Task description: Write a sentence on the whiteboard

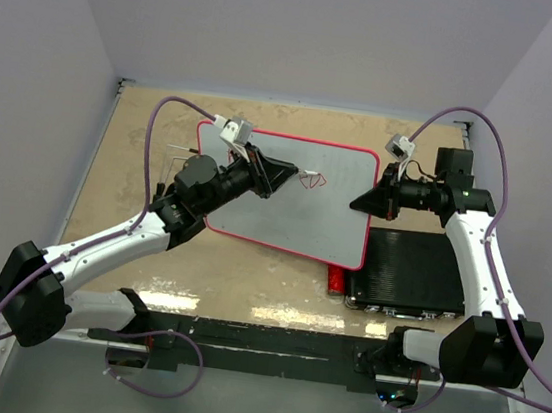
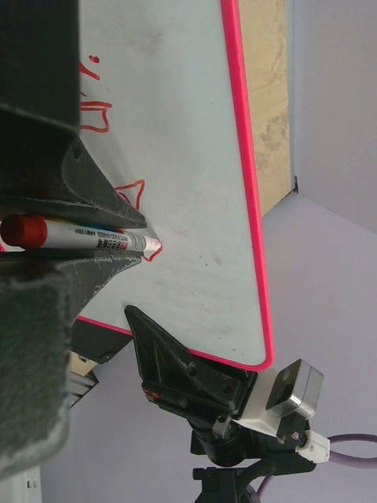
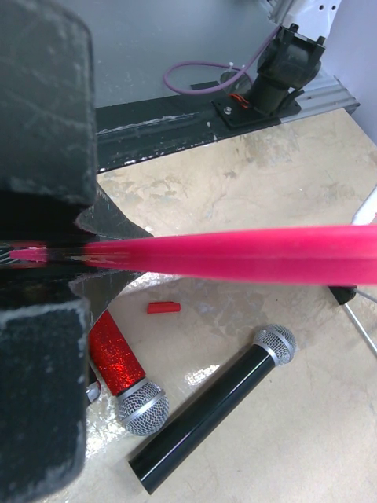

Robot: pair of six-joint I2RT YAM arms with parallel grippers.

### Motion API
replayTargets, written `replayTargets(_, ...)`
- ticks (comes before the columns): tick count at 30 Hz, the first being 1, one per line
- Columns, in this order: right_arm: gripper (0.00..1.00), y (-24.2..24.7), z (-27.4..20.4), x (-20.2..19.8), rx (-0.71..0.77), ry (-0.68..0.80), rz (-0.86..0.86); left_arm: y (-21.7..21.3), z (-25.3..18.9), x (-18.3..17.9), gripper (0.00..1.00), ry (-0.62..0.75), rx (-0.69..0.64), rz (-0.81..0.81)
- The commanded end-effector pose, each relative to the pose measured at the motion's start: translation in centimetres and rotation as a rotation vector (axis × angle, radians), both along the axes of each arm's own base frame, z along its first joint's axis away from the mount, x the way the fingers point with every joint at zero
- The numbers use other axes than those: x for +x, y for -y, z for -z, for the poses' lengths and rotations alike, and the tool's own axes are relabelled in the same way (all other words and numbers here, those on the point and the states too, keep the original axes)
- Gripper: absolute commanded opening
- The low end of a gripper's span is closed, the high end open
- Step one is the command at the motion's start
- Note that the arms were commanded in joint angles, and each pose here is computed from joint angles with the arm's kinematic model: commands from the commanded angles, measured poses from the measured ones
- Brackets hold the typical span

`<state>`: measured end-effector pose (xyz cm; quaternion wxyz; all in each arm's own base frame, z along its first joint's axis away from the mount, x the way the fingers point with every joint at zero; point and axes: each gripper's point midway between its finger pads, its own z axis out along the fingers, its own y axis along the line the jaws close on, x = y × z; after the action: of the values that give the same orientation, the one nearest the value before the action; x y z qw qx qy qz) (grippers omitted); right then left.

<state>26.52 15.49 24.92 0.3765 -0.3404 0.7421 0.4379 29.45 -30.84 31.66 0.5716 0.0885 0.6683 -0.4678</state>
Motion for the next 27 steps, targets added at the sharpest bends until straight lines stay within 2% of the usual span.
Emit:
replayTargets(1,0.00,-0.4,-2.3,0.0,0.027,0.129,-0.040,0.0,0.4,-0.1,0.00,0.004,0.012,0.018)
replayTargets(20,0.00,-0.4,-2.4,0.0,0.027,0.131,-0.040,0.9,3.5,-0.5,0.00,-0.077,0.084,0.074)
replayTargets(27,0.00,-0.4,-2.3,0.0,0.026,0.131,-0.039,1.8,2.1,-0.2,0.00,-0.053,0.046,0.102)
